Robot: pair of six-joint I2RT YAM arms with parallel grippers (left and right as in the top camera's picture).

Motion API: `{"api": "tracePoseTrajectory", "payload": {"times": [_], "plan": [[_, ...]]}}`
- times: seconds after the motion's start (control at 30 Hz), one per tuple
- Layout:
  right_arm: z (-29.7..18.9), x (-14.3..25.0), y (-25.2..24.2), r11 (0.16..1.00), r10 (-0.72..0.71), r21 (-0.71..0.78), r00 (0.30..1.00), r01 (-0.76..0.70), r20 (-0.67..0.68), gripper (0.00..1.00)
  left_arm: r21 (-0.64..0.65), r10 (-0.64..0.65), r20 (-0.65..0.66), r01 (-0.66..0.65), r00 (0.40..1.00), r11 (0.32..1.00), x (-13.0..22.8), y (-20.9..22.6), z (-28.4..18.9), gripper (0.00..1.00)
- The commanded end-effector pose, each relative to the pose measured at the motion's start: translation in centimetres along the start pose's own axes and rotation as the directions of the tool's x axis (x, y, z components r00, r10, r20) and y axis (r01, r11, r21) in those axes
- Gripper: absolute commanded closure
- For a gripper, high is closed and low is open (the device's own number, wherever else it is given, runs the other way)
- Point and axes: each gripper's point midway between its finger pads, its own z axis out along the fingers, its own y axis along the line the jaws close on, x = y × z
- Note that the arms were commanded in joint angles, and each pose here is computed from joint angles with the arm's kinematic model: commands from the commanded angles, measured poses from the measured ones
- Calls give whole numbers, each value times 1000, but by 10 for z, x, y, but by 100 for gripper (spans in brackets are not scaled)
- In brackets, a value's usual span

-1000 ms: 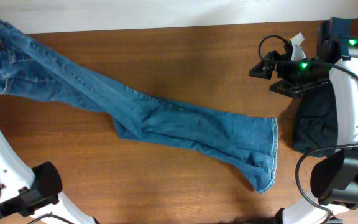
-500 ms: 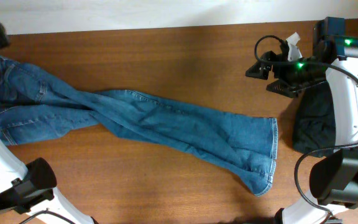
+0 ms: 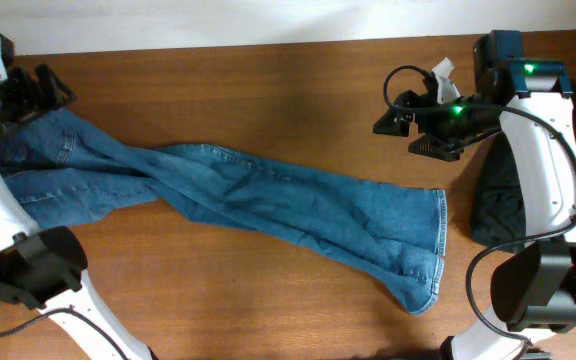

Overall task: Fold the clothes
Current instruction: 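Move the right gripper onto the middle of the jeans legs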

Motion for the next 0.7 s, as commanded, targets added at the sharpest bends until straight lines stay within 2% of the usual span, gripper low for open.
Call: {"api": "tracePoseTrajectory", "payload": {"times": [0.0,0.23,0.43,0.67], "plan": [[0,5,-10,996,-17,90,1000,18,-4,1,30,18,-74,-16,997,999,6,4,28,1],[4,8,-6,995,-30,95,999,32,-18,1,36,-5,-168,11,986,999,12,16,75,1],[8,10,-1,995,-47,92,999,49,-27,1,15,-126,-278,135,952,991,25,33,124,1],[13,16,4,995,-15,93,999,20,-50,1,9,-146,-322,157,935,988,31,45,163,1]]}}
